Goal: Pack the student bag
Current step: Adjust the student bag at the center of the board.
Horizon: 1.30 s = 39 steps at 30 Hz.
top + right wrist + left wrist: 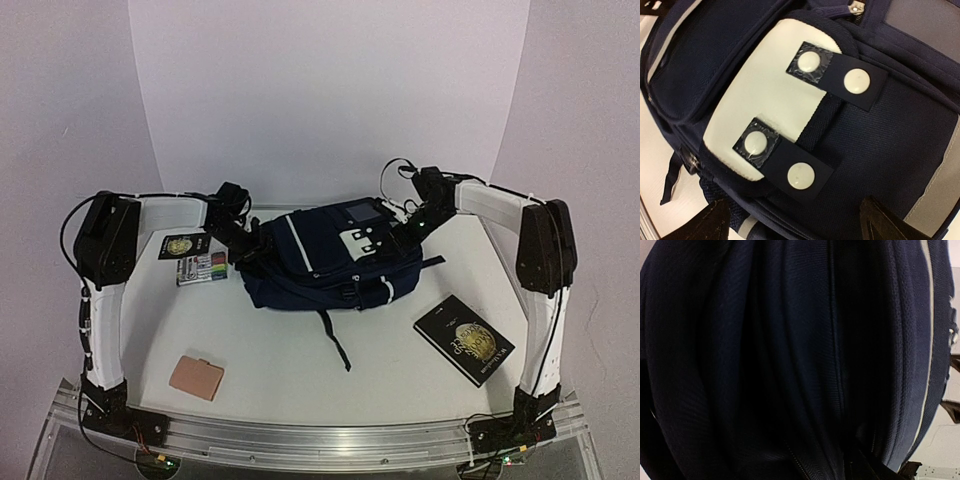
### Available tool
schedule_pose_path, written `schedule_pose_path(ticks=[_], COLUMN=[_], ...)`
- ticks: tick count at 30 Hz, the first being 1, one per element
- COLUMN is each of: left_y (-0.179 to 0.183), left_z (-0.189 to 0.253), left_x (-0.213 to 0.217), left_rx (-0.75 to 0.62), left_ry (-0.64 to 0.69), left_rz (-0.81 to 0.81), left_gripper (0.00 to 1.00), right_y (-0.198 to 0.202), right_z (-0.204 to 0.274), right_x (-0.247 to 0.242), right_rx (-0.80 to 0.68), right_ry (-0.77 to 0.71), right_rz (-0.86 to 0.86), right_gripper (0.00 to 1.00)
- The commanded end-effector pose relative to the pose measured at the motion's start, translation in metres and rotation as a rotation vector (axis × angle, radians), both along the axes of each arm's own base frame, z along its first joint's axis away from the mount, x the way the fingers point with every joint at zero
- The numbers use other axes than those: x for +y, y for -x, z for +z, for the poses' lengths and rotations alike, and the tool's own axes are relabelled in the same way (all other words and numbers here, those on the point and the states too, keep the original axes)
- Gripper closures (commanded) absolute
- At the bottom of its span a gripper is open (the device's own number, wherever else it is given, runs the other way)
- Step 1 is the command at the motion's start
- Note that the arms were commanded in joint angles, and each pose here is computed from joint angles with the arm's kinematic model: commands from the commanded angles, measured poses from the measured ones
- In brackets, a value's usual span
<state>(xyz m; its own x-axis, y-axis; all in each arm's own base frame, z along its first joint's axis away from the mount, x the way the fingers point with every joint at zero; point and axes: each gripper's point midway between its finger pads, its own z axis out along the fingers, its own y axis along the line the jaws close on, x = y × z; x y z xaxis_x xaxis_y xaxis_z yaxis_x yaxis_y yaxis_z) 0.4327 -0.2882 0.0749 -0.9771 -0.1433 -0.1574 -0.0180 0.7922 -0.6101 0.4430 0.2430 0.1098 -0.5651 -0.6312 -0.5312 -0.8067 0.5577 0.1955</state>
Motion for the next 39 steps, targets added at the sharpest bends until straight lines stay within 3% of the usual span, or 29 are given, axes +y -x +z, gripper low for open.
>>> schedule_pose_path(ticks=[1,5,8,12,17,22,29,34,39], left_y=[-0.069,-0.090,-0.082,-0.064,-0.046,-0.048,-0.087,-0.085,-0.021], left_z=[0.036,0.045,0.046,0.062,0.077,0.064,0.047,0.031,0.028], left_x=[-0.005,-0.008,-0.011,0.000,0.023,0.047,0.045,0.017,-0.040], left_rx=[-0.174,-0.203,-0.177,-0.207,-0.243,-0.207,-0.209,-0.172,-0.159], left_ry=[0.033,0.060,0.082,0.090,0.046,0.040,0.059,0.128,0.157], left_rz=[0.026,0.023,0.009,0.037,0.093,0.155,0.146,0.050,-0.172], left_gripper=[0.33,0.41,0.46,0.38,0.30,0.26,0.24,0.37,0.54], right_y=[0.048,0.047,0.034,0.025,0.041,0.052,0.065,0.033,-0.026], right_z=[-0.010,0.000,0.012,0.041,0.059,0.044,-0.015,-0.032,-0.040], right_x=[0.001,-0.002,-0.007,-0.002,0.030,0.049,0.018,-0.027,-0.075], right_rx=[0.151,0.121,0.046,-0.048,-0.119,-0.115,-0.042,-0.021,-0.074], right_ry=[-0.010,0.004,0.029,0.009,0.011,0.053,0.196,0.246,0.304], right_rz=[0.026,0.006,-0.026,-0.035,0.038,0.080,0.093,-0.015,-0.111], right_gripper=[0.12,0.13,0.13,0.13,0.13,0.13,0.14,0.18,0.19])
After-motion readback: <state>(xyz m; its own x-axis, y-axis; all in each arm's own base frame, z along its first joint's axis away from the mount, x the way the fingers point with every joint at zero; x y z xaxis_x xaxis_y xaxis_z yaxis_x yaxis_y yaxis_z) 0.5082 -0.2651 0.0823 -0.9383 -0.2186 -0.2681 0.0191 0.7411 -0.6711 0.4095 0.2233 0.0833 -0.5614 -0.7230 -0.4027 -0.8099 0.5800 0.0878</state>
